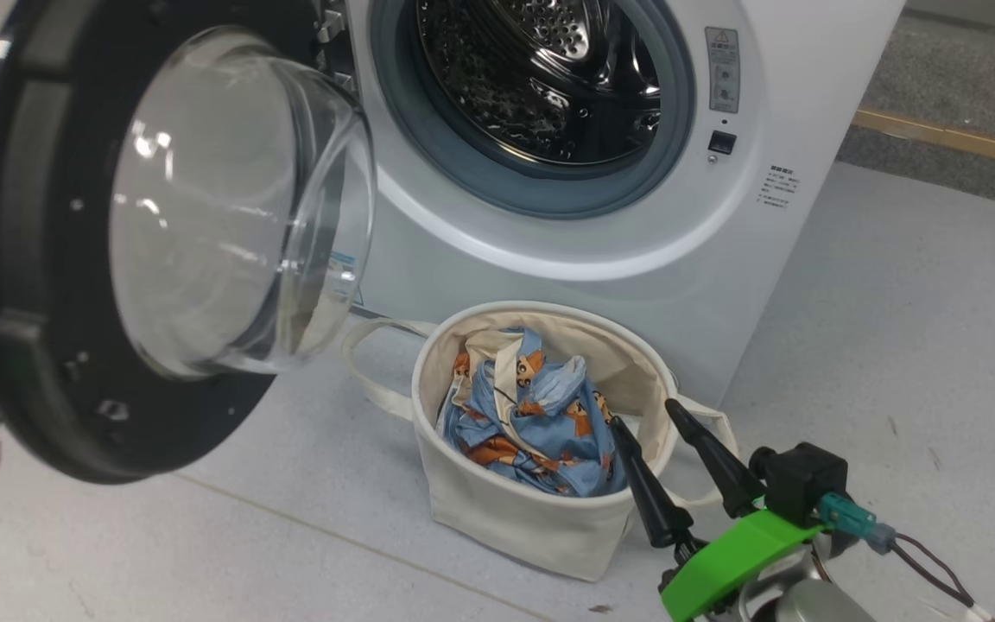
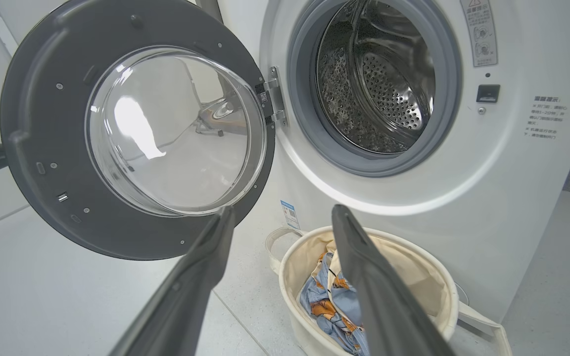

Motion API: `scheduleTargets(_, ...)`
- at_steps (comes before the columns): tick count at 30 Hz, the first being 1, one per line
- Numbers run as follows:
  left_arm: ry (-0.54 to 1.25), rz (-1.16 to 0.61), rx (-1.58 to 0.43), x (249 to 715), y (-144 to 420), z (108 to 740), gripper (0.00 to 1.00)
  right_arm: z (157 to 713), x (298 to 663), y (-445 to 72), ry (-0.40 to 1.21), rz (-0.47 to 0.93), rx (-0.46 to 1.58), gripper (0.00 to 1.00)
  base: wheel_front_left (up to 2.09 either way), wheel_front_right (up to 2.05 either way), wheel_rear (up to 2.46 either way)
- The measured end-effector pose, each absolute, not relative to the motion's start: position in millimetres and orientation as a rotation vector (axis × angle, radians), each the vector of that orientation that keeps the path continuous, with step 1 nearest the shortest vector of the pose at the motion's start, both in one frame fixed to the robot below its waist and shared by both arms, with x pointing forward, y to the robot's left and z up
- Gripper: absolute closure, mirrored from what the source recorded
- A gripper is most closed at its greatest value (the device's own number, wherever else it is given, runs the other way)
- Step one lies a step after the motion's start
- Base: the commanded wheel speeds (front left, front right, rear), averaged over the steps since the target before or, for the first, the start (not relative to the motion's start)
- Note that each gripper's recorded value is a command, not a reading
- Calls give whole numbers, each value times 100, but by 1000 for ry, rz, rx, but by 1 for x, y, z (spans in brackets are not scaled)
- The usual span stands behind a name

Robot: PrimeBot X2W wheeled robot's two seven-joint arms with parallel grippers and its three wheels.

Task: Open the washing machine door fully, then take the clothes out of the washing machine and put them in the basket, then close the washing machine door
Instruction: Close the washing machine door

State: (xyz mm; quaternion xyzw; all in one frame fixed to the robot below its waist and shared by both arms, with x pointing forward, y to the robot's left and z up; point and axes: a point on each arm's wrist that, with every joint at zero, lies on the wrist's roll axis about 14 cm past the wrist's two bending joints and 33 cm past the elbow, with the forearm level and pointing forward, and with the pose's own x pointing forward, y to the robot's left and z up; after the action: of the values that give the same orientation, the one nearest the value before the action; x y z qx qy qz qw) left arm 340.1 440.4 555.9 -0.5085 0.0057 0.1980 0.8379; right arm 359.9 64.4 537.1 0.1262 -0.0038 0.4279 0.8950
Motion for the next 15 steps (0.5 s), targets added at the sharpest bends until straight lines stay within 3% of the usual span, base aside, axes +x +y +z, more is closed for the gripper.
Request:
scheduleTargets(9,60,231,-1056,360,386,562,100,540,356,66,-20,877,280,0,0,0,0)
scheduleTargets(15,97,33,-999,375,313,564,100,535,356,53,-15,833,285,0,0,0,0)
